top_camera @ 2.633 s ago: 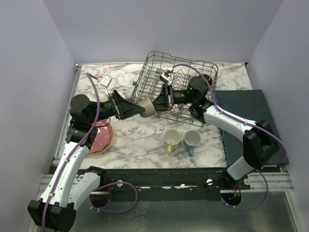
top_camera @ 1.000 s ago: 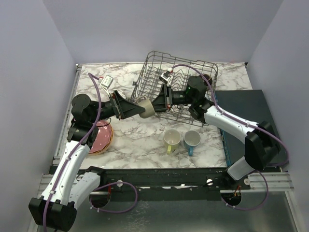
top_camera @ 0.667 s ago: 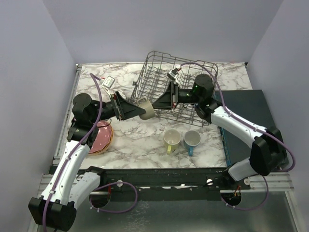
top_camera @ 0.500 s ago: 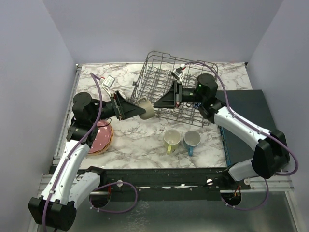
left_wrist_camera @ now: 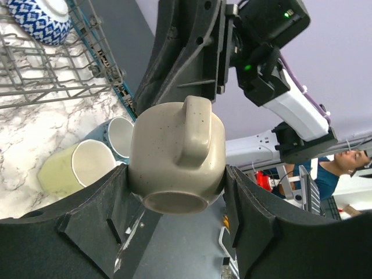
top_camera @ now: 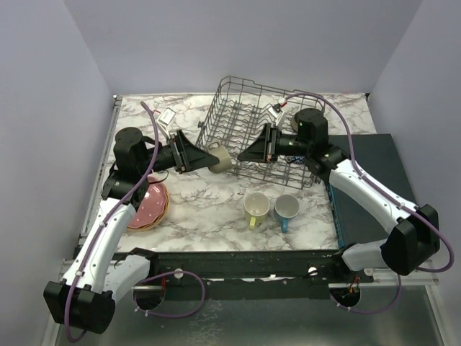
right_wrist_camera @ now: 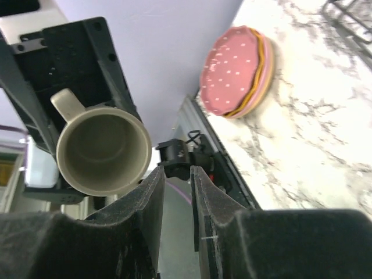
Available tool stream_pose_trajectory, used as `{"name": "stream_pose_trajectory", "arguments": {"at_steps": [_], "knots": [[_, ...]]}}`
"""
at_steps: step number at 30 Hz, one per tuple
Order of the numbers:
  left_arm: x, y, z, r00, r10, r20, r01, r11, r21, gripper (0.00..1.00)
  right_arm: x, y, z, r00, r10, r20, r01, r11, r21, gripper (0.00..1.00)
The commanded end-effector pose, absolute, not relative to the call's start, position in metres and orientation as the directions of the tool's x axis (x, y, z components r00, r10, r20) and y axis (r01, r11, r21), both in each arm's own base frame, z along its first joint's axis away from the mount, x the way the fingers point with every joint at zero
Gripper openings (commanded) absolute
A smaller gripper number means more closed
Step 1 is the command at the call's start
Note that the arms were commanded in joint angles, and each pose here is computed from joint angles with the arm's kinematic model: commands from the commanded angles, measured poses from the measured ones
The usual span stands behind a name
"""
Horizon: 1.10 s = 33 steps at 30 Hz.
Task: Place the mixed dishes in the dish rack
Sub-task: Turn the cup upside down in the dish rack.
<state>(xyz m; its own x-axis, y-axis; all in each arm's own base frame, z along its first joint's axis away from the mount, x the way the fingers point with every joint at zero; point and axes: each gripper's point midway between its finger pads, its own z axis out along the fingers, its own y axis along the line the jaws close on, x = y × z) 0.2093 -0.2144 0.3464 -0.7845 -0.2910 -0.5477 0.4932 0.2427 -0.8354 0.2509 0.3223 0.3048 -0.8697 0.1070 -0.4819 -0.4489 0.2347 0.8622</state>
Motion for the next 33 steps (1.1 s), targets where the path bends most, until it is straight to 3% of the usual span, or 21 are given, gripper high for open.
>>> {"name": "stream_pose_trajectory", "arguments": {"at_steps": [1, 7, 14, 33], "knots": [[0.223, -0.214, 0.358, -0.739, -0.297, -0.604, 0.537, 0.280, -0.796, 0.08, 0.262, 0.306, 0.297, -0.824, 0.132, -0.551, -0.469, 0.386, 0.794, 0.30], [0.244, -0.216, 0.356, -0.739, -0.287, -0.609, 0.520, 0.331, -0.787, 0.00, 0.267, 0.290, 0.284, -0.796, 0.133, -0.590, -0.459, 0.502, 0.733, 0.31], [0.279, -0.217, 0.350, -0.737, -0.287, -0.612, 0.486, 0.403, -0.775, 0.00, 0.266, 0.272, 0.274, -0.773, 0.127, -0.622, -0.443, 0.593, 0.672, 0.31], [0.390, -0.224, 0.308, -0.768, -0.309, -0.561, 0.333, 0.555, -0.762, 0.00, 0.245, 0.244, 0.266, -0.749, 0.099, -0.655, -0.438, 0.667, 0.602, 0.31]]}}
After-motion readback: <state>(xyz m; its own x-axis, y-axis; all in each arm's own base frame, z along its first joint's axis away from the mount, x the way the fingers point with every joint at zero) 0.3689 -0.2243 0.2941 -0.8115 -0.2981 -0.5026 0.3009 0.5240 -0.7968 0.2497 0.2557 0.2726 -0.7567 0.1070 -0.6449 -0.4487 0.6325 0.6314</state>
